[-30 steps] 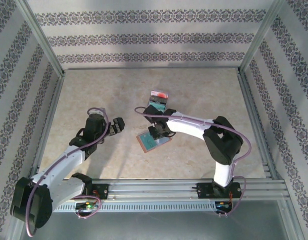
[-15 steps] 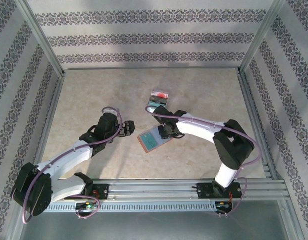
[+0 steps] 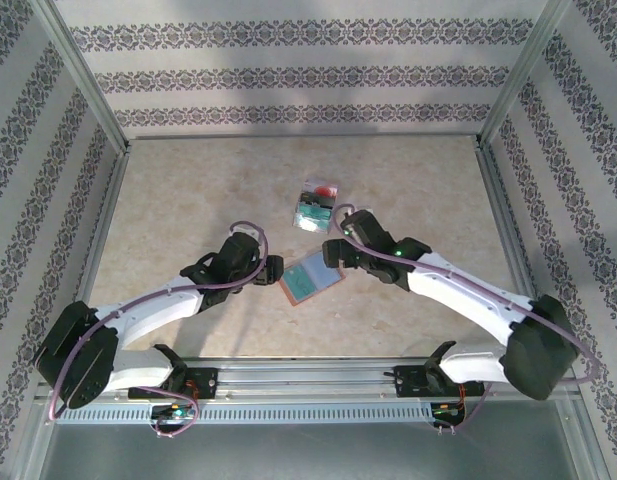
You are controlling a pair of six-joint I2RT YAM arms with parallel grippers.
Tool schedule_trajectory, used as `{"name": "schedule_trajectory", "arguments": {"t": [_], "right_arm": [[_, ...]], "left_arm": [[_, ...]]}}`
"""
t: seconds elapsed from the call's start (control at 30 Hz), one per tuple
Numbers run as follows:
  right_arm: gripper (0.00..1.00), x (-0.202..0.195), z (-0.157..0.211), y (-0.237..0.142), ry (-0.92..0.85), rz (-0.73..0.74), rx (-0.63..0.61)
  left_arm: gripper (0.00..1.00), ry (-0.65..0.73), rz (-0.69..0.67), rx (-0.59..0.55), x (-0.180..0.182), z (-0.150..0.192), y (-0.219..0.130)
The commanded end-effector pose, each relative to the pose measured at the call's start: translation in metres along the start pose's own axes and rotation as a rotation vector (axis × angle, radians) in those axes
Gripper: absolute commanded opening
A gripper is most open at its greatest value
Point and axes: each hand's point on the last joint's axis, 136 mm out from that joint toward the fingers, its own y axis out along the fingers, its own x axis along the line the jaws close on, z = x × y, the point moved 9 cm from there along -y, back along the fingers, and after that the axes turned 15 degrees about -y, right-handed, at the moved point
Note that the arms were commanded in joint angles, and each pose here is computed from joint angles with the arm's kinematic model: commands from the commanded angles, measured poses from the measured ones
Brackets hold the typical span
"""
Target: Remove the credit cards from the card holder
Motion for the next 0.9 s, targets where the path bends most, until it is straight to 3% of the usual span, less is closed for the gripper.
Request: {"name": "schedule_trajectory", "arguments": {"t": [0.0, 0.17, 0.33, 0.53, 0.87], "right_arm": [[0.98, -0.009, -0.006, -0.012, 0.010, -0.019, -0.092], [0.98, -0.033, -0.007, -0.022, 0.137, -0.073, -0.111], [0.98, -0.038, -0.004, -0.032, 0.140, -0.136, -0.180], [0.98, -0.049, 0.000, -0.028, 0.267, -0.140, -0.141], [0.98, -0.031, -0.003, -0.015, 0.165, -0.193, -0.103]], "left_arm": [[0.67, 0.016, 0.055, -0.008, -0.015, -0.005, 0.000], [0.62, 0.022, 0.061, 0.034, -0.017, 0.003, 0.008], [0.58, 0.026, 0.056, 0.085, -0.017, 0.012, 0.018], [0.51, 0.014, 0.073, 0.146, -0.018, 0.020, 0.032], [0.28, -0.002, 0.054, 0.208, -0.016, 0.030, 0.058]]}}
